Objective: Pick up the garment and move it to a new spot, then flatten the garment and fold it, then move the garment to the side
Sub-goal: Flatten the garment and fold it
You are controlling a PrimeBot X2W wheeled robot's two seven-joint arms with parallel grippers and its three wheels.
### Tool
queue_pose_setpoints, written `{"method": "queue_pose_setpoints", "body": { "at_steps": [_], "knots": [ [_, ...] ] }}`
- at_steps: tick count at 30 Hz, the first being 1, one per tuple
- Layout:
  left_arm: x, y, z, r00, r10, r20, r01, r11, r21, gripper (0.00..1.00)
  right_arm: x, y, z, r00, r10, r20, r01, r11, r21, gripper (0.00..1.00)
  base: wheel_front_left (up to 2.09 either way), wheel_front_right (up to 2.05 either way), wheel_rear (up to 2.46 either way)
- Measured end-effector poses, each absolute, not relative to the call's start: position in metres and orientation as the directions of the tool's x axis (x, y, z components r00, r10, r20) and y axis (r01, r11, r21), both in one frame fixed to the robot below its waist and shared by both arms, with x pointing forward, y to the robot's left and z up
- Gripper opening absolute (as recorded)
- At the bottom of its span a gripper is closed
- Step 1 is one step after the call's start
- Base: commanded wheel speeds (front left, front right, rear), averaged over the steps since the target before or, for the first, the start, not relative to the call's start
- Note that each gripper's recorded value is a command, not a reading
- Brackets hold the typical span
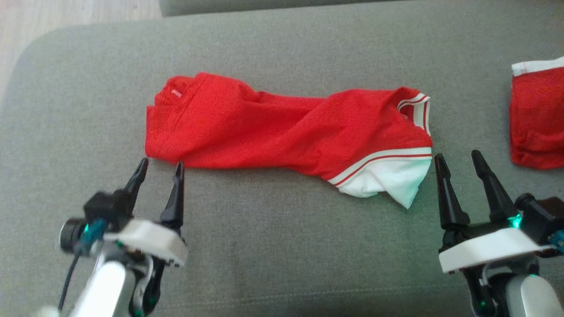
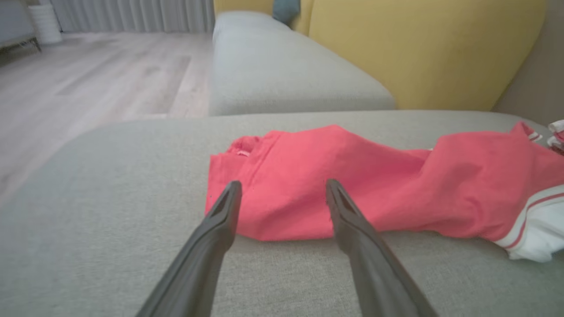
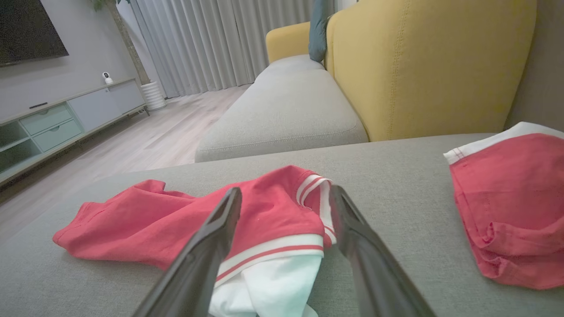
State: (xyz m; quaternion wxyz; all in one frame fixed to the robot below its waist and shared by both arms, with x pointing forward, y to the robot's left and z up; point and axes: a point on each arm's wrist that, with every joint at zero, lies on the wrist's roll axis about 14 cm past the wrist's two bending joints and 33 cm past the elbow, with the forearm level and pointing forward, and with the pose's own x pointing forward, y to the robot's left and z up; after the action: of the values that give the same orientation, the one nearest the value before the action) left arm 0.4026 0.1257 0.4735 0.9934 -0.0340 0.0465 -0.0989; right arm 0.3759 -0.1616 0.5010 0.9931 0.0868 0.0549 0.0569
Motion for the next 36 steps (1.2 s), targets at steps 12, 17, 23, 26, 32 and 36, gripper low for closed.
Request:
{"method": "queue_pose_setpoints", "body": {
  "at_steps": [12, 17, 23, 26, 32, 36],
  "knots": [
    [0.460, 0.122, 0.395, 0.856, -0.274, -0.438, 0.247, 0.962, -0.118, 1.00, 0.397, -0.164, 0.481, 0.984, 0.113, -0.135, -0.084, 0.976, 0.199, 1.00, 0.00, 0.00, 0.00],
    [0.463, 0.117, 0.371, 0.800, -0.302, -0.519, 0.282, 0.952, -0.119, 0.89, 0.395, -0.171, 0.471, 0.983, 0.090, -0.159, -0.056, 0.977, 0.206, 1.00, 0.00, 0.00, 0.00],
    [0.471, 0.120, 0.370, 0.809, -0.299, -0.506, 0.285, 0.952, -0.108, 0.00, 0.397, -0.172, 0.467, 0.983, 0.086, -0.165, -0.050, 0.976, 0.213, 1.00, 0.00, 0.00, 0.00],
    [0.473, 0.120, 0.377, 0.830, -0.304, -0.468, 0.290, 0.951, -0.103, 0.00, 0.401, -0.172, 0.470, 0.985, 0.087, -0.152, -0.054, 0.976, 0.212, 1.00, 0.00, 0.00, 0.00],
    [0.482, 0.111, 0.434, 0.910, -0.322, -0.263, 0.312, 0.947, -0.080, 0.00, 0.403, -0.173, 0.481, 0.989, 0.085, -0.119, -0.059, 0.976, 0.210, 1.00, 0.00, 0.00, 0.00],
    [0.465, 0.103, 0.475, 0.934, -0.330, -0.140, 0.321, 0.944, -0.081, 0.00, 0.401, -0.175, 0.490, 0.992, 0.080, -0.095, -0.059, 0.976, 0.209, 1.00, 0.00, 0.00, 0.00]
  ]
}}
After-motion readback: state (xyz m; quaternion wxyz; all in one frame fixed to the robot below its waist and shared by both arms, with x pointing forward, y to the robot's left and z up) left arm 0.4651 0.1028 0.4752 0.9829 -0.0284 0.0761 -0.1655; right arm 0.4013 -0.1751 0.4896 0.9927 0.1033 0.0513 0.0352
